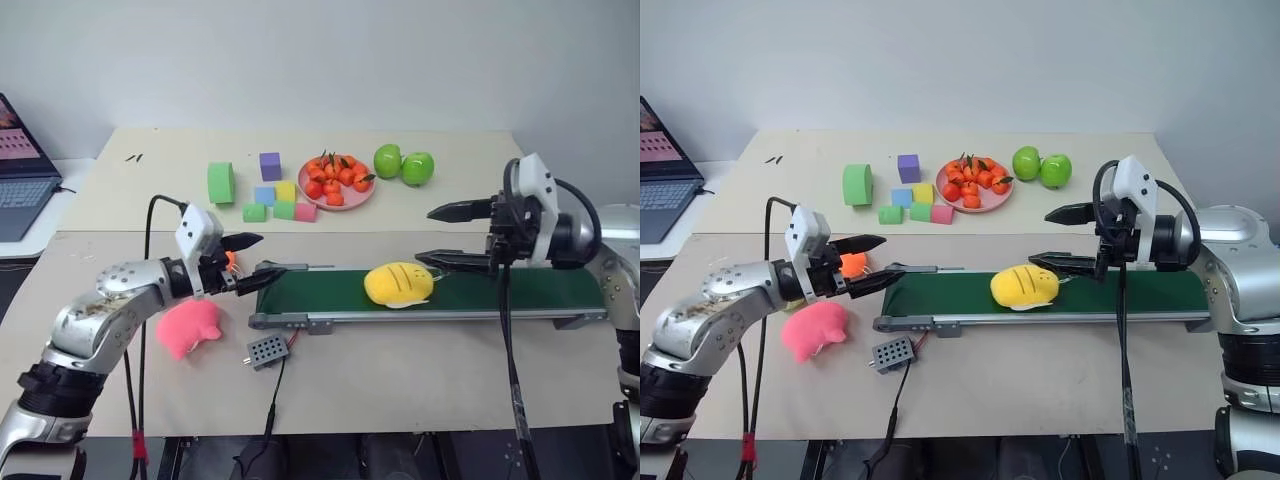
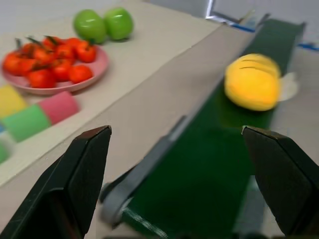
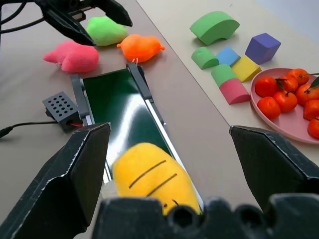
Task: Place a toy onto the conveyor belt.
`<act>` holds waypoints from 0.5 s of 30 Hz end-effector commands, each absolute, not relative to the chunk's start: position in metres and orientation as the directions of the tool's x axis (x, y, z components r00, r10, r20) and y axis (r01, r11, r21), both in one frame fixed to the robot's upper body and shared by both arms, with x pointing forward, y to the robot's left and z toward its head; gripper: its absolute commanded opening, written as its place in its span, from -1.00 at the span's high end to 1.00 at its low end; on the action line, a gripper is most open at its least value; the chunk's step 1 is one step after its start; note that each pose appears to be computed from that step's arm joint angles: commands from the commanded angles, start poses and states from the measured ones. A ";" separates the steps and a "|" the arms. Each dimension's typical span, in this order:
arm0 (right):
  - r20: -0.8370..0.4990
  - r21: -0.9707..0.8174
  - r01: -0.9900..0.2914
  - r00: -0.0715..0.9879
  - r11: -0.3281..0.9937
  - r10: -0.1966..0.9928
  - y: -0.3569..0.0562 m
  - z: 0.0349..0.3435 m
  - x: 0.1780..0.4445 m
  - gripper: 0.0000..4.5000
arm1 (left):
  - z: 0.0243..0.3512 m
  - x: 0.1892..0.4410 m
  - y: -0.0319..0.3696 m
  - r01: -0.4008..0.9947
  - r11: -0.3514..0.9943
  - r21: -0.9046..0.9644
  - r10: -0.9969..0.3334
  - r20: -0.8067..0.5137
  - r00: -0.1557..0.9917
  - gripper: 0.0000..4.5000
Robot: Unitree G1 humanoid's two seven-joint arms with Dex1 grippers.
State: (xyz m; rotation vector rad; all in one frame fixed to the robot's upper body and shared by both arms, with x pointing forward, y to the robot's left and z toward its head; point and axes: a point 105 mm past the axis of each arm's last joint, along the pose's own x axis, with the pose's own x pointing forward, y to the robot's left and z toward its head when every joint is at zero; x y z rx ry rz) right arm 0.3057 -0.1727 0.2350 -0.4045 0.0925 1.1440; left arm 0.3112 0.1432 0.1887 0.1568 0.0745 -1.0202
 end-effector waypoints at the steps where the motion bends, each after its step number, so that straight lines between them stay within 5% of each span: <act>1: -0.240 -0.323 -0.886 0.418 0.334 0.876 -0.172 0.254 0.300 -1.00 | 0.217 0.302 0.136 0.884 0.436 0.170 -0.878 -0.138 0.459 -0.99; 15: -0.172 -0.305 -0.882 0.421 0.359 0.890 -0.173 0.258 0.298 -1.00 | 0.238 0.313 0.138 0.879 0.431 0.203 -0.871 -0.159 0.464 -0.99</act>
